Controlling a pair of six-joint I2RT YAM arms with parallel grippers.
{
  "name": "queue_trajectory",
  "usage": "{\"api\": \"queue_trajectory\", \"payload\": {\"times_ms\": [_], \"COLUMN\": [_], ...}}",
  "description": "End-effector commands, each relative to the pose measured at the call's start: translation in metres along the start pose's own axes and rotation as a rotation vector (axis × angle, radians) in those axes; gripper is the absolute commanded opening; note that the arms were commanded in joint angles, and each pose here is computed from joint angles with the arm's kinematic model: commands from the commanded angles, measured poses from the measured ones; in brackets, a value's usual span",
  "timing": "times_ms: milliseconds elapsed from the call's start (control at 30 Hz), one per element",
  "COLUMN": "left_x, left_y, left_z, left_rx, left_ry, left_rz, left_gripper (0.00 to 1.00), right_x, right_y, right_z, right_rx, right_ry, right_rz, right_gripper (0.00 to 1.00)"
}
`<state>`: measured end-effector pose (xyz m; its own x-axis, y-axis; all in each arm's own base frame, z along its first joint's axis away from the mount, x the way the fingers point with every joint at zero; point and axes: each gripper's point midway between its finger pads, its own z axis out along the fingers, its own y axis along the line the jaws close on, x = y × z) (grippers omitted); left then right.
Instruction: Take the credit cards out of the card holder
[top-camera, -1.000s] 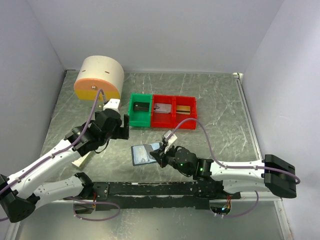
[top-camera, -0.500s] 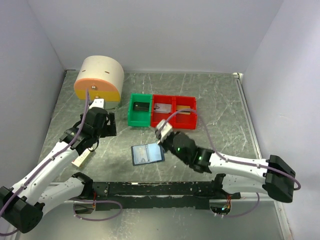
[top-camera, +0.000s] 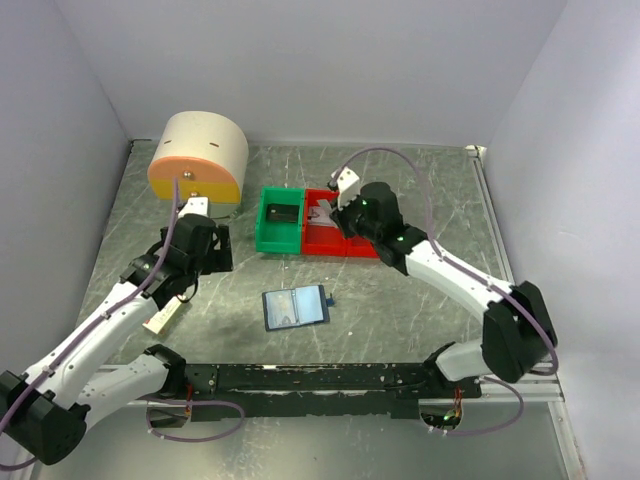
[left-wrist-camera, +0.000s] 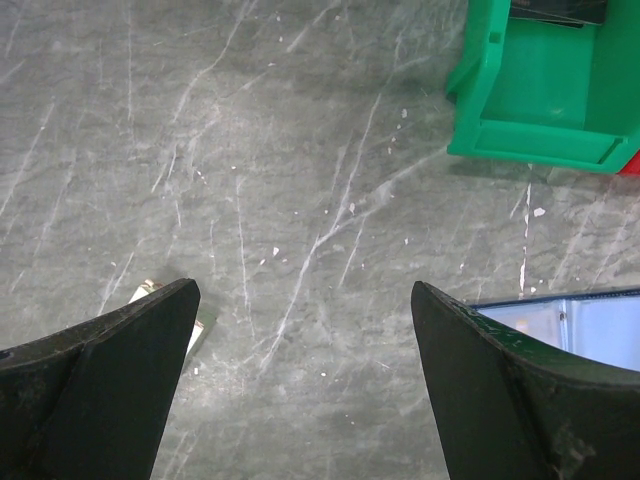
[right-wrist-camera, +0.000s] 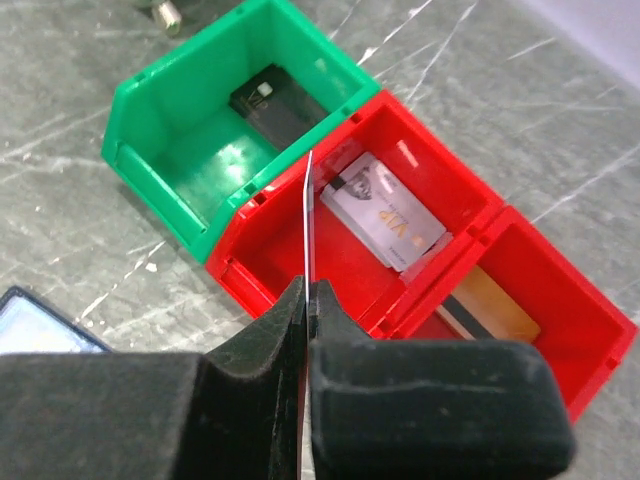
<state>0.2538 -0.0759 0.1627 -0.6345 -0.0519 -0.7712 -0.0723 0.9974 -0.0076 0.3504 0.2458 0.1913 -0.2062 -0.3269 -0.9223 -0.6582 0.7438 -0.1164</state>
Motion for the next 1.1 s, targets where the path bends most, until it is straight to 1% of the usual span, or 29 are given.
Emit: {"api": "queue_trajectory", "payload": {"times_ms": [0,33,133,200,300,367,433,600,700,833,1067], "left_x": [-0.015,-0.016,-0.016,-0.017,-0.018,-0.019,-0.019,-0.022,-0.023,-0.024,-0.025], "left_y": [0.007,0.006,0.001,-0.001,0.001,0.003,0.003,0.007,0.008,0.009,0.008], "left_z": [-0.004,-0.005,-0.007,-0.008,-0.008,-0.008,-0.009,-0.011,-0.012,-0.013,-0.011], "left_rx": [-0.025,-0.018,0.018,0.032,0.023,0.017,0.018,0.009,0.007,0.009,0.023], "left_ry": [-0.063,-0.065,-0.07,-0.072,-0.074,-0.075,-0.08,-0.094,-0.101,-0.107,-0.102], "left_rz": [-0.031,-0.031,-0.023,-0.02,-0.024,-0.028,-0.032,-0.043,-0.05,-0.053,-0.055], "left_gripper": [1.0,1.0,1.0,1.0,1.0,1.0,1.0,1.0,1.0,1.0,1.0], "right_x": [0.021,0.014,0.028,0.036,0.035,0.035,0.042,0.056,0.057,0.06,0.077], "right_y": [0.01,0.001,-0.014,-0.014,-0.01,-0.013,-0.018,-0.022,-0.03,-0.035,-0.051], "right_z": [0.015,0.021,0.031,0.035,0.043,0.048,0.056,0.076,0.087,0.101,0.132], "right_rx": [-0.083,-0.052,0.017,0.019,0.024,0.029,0.037,0.005,0.028,0.009,0.095], "right_ry": [0.112,0.122,0.241,0.303,0.301,0.294,0.326,0.381,0.366,0.367,0.382], "right_rz": [-0.063,-0.091,-0.193,-0.284,-0.446,-0.517,-0.571,-0.675,-0.702,-0.744,-0.807], "right_gripper": [0.0,0.0,0.0,0.0,0.0,0.0,0.0,0.0,0.0,0.0,0.0]}}
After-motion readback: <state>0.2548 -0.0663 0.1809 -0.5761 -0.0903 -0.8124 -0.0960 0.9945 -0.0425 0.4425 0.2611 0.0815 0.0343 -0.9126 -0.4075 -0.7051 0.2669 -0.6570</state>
